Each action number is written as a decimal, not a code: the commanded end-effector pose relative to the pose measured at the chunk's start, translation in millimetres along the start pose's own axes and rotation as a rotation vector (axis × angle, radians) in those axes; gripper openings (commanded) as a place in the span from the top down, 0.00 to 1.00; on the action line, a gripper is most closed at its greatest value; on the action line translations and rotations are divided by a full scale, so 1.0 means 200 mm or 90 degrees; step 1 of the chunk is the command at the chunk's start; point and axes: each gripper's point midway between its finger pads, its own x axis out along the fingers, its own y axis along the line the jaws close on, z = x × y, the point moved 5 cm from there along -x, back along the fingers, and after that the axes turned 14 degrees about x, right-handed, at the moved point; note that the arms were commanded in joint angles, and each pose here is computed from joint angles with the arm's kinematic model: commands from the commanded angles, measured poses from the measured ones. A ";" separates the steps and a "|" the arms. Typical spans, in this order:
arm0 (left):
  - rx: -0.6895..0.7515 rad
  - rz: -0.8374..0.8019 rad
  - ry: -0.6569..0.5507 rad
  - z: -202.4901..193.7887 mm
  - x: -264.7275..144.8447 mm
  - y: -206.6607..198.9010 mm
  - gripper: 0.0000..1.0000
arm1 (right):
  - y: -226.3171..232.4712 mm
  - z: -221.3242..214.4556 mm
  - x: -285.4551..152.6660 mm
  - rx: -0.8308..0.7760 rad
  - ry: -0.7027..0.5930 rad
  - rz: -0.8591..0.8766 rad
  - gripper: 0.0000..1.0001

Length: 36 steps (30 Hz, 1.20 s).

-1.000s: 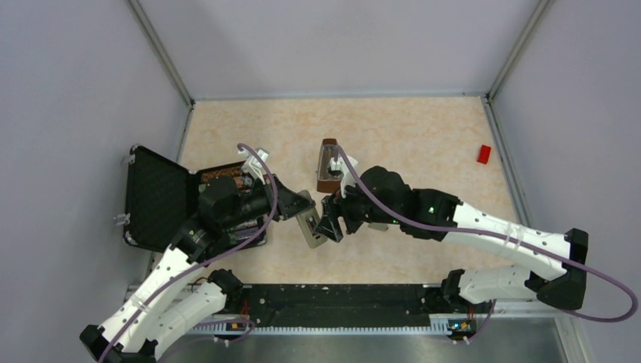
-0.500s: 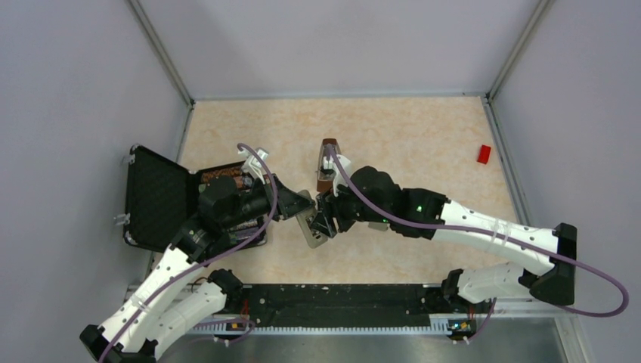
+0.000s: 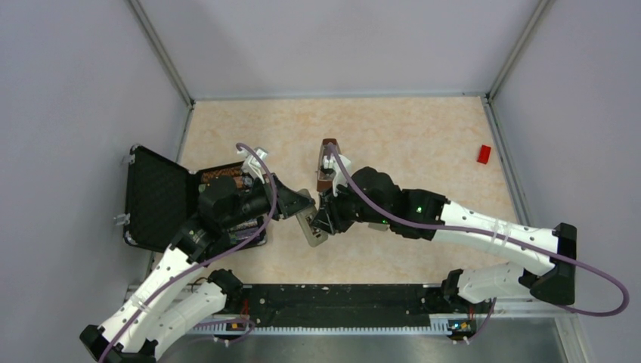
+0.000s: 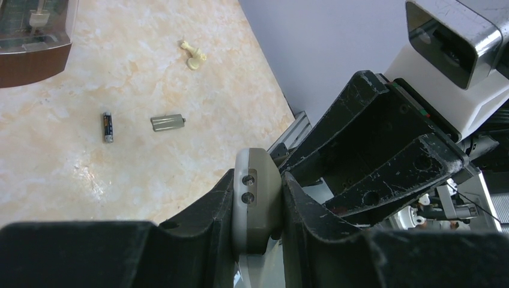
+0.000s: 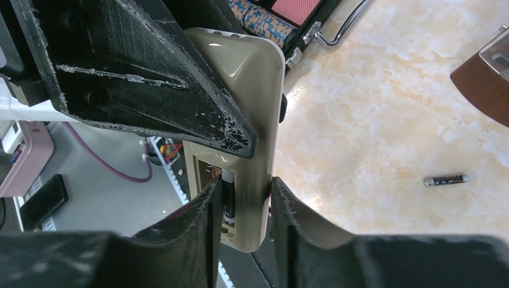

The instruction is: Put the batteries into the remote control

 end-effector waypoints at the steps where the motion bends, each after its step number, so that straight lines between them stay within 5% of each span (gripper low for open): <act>1: 0.025 -0.042 -0.039 0.08 -0.02 -0.08 1.00 | 0.02 0.05 -0.04 -0.001 -0.035 0.009 0.64; 6: 0.027 -0.019 -0.040 0.07 -0.01 -0.05 1.00 | 0.06 0.09 -0.11 0.016 -0.059 0.021 0.31; 11: 0.032 0.030 -0.042 0.05 -0.01 0.02 1.00 | 0.04 0.13 -0.23 0.052 -0.100 0.020 0.24; 19: 0.025 0.151 -0.063 -0.01 -0.03 0.18 1.00 | -0.47 -0.02 -0.28 0.168 -0.113 -0.276 0.32; 24: 0.006 0.245 -0.071 -0.05 -0.05 0.30 1.00 | -0.77 -0.14 -0.16 0.222 -0.069 -0.413 0.40; 27: -0.017 0.314 -0.071 -0.09 -0.07 0.38 1.00 | -0.90 -0.15 -0.06 0.268 -0.114 -0.512 0.44; 31: -0.036 0.344 -0.072 -0.14 -0.07 0.44 1.00 | -0.97 -0.18 0.17 0.323 -0.123 -0.520 0.55; 36: -0.040 0.357 -0.066 -0.16 -0.06 0.48 1.00 | -0.94 -0.16 0.37 0.342 -0.146 -0.537 0.57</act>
